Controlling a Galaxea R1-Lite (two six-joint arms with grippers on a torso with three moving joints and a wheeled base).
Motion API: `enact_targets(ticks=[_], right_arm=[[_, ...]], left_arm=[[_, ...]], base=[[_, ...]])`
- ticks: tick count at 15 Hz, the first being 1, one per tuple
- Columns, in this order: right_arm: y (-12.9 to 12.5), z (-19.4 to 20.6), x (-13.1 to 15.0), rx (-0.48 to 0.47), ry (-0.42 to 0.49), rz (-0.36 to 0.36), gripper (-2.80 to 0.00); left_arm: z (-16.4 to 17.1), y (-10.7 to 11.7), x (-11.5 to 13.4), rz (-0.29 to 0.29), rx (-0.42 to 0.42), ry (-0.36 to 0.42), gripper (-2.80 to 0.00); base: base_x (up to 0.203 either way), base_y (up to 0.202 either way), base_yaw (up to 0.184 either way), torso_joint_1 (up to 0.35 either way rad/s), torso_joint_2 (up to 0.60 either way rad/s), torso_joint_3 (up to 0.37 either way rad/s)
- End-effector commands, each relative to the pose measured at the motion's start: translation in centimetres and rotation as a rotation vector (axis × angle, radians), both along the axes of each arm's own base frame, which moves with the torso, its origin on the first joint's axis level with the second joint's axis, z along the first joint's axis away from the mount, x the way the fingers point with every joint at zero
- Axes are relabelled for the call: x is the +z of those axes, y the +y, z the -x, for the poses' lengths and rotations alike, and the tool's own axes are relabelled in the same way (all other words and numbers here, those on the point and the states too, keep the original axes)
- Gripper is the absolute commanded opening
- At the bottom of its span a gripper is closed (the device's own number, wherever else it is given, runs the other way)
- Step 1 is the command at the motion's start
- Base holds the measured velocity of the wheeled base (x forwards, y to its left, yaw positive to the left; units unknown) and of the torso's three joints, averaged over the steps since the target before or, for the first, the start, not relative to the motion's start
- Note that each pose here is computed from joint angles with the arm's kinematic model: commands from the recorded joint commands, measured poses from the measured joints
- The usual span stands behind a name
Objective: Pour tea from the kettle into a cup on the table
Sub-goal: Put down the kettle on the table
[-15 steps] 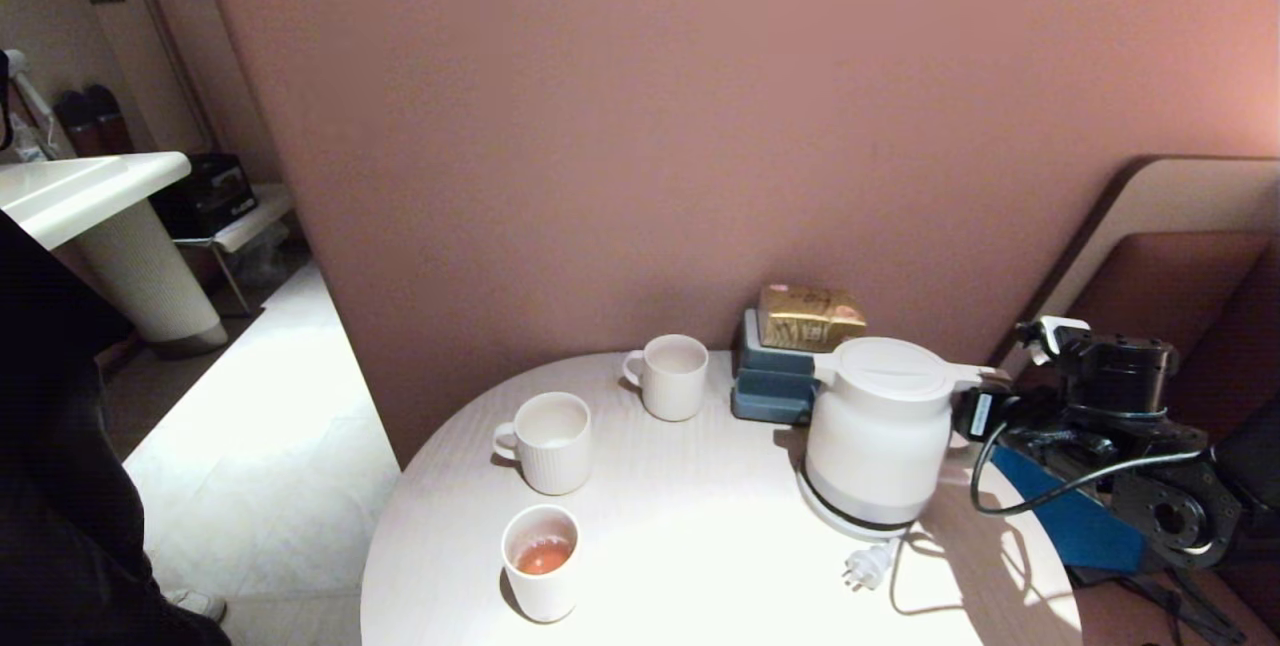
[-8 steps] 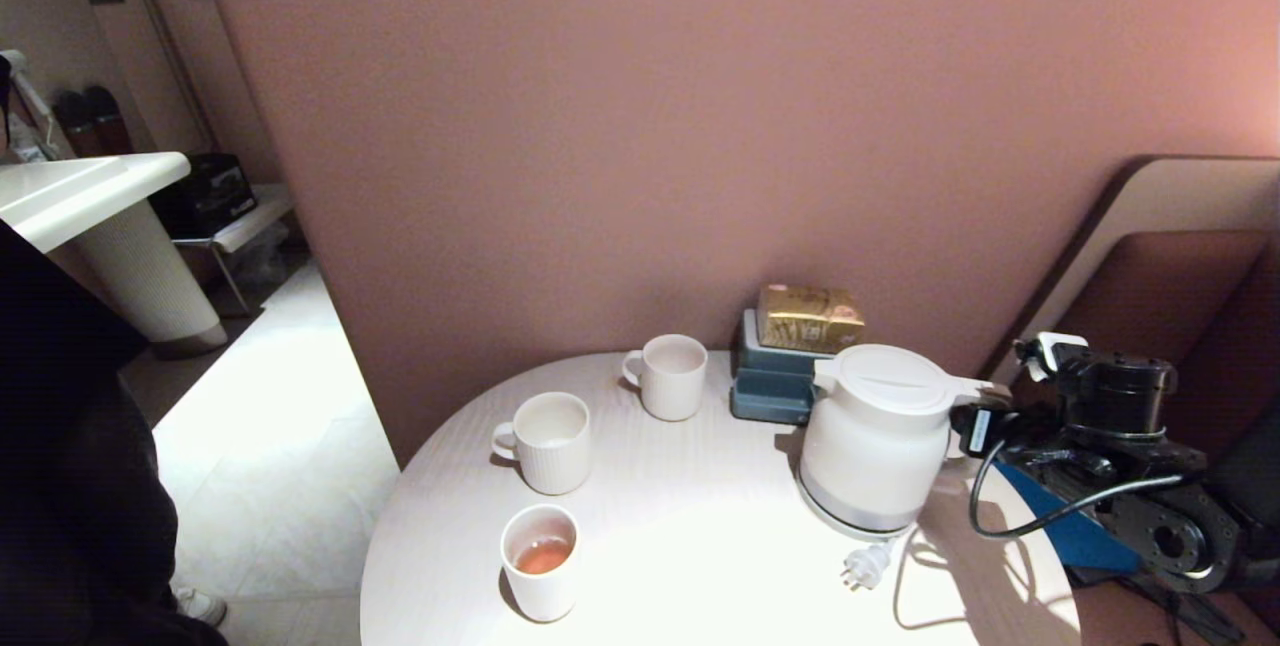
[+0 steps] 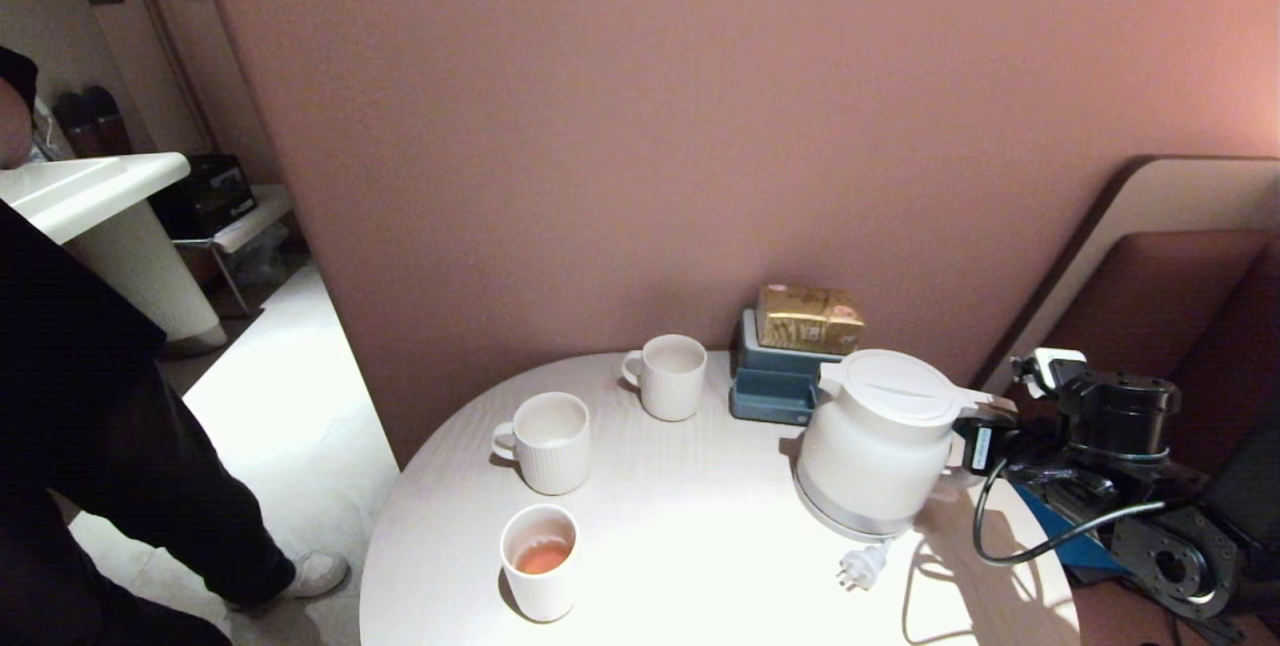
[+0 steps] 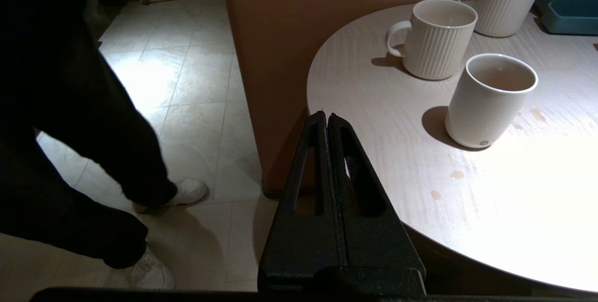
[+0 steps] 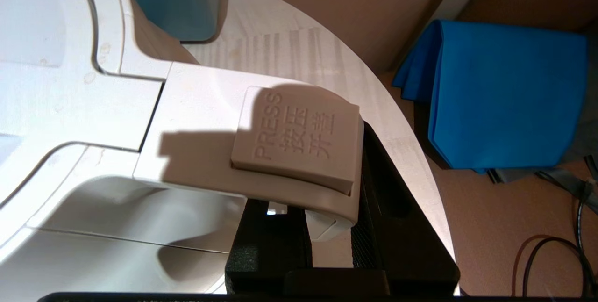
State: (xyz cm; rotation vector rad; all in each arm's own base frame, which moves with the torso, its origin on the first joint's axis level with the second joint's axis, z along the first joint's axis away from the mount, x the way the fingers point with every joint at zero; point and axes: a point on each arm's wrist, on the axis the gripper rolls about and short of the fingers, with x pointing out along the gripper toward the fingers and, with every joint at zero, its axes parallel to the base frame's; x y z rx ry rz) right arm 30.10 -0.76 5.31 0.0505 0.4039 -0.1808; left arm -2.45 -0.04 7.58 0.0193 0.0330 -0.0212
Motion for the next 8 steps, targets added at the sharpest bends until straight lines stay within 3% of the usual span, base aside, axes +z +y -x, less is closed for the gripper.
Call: enact_targets(ticks=[1, 8], right_arm=[[0.0, -0.06, -0.16, 0.0, 0.003, 0.001, -2.8], [-0.01, -0.12, -0.57, -0.002, 0.017, 0.003, -2.8]], left_arm=[[-0.01, 0.0, 0.0, 0.0, -0.001, 0.002, -2.8], [0.0, 0.0, 0.03, 0.0, -0.001, 0.001, -2.8]], base=[[0.0, 0.0, 0.0, 0.0, 0.0, 0.0], [0.0, 0.0, 0.0, 0.0, 0.0, 0.0]])
